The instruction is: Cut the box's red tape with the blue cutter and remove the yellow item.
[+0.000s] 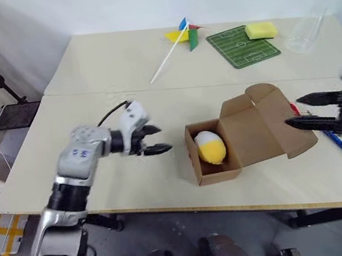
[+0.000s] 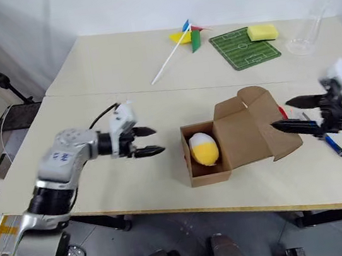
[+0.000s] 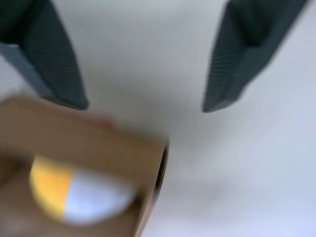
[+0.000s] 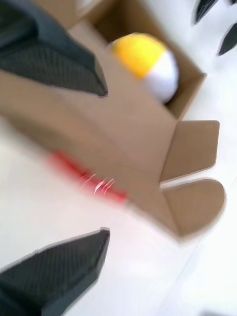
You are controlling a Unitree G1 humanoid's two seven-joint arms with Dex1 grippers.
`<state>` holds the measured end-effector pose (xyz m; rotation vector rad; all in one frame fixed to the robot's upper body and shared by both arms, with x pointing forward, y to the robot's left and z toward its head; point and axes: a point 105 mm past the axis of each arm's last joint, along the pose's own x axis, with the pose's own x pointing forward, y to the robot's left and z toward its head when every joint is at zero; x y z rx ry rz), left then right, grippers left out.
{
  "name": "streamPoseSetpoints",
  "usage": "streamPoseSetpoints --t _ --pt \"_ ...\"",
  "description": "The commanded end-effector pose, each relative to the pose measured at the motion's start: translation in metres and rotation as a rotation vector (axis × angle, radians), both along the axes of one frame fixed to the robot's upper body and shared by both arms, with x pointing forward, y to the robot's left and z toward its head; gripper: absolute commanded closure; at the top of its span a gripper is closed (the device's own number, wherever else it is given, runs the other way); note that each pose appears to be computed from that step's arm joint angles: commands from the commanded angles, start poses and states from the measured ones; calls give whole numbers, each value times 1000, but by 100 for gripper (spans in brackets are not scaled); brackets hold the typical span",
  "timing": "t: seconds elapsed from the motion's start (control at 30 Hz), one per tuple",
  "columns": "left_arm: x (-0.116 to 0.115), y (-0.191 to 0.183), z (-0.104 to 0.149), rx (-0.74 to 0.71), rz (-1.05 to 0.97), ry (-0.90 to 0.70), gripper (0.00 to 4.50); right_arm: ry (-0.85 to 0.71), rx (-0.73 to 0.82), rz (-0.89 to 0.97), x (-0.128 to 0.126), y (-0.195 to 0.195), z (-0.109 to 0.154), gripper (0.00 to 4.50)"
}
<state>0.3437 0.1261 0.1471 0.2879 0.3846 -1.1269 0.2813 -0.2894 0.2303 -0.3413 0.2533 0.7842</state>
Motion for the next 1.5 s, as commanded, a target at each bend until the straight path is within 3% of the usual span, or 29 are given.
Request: streamPoseSetpoints --t 0.03,0.1,0.13,0.27,0.4,0.6,0.73,0.83,0.93,1.07,1.23,1.5 --pt "-6 34 13 -89 24 -118 1 -197 -42 161 -27 1 28 0" --pt "-9 70 18 -171 127 -218 1 -242 -46 254 -47 8 33 0" --pt "-20 89 16 -222 163 -189 1 -232 -28 279 -53 14 31 0" --pt "-50 153 -14 -86 342 -114 1 -165 76 360 -70 43 15 0" --pt "-59 166 -12 -59 373 -153 1 -193 81 417 -73 68 -1 0" --pt "-46 114 27 -94 194 -205 1 -263 132 395 -70 79 1 0" --pt "-36 35 57 -99 -116 -206 1 -273 131 315 -80 71 0 0" --pt "-17 -28 66 12 -312 -250 1 -301 90 163 -92 46 5 0" --pt "4 -65 67 103 -328 -238 1 -301 80 72 -105 35 1 0" --pt "0 -129 67 142 -512 -265 1 -313 69 -55 -121 22 -8 0" --pt "6 -154 34 302 -608 -283 1 -318 115 -154 -133 26 -6 0" --pt "10 -170 15 403 -671 -297 1 -274 143 -186 -145 34 -10 0"
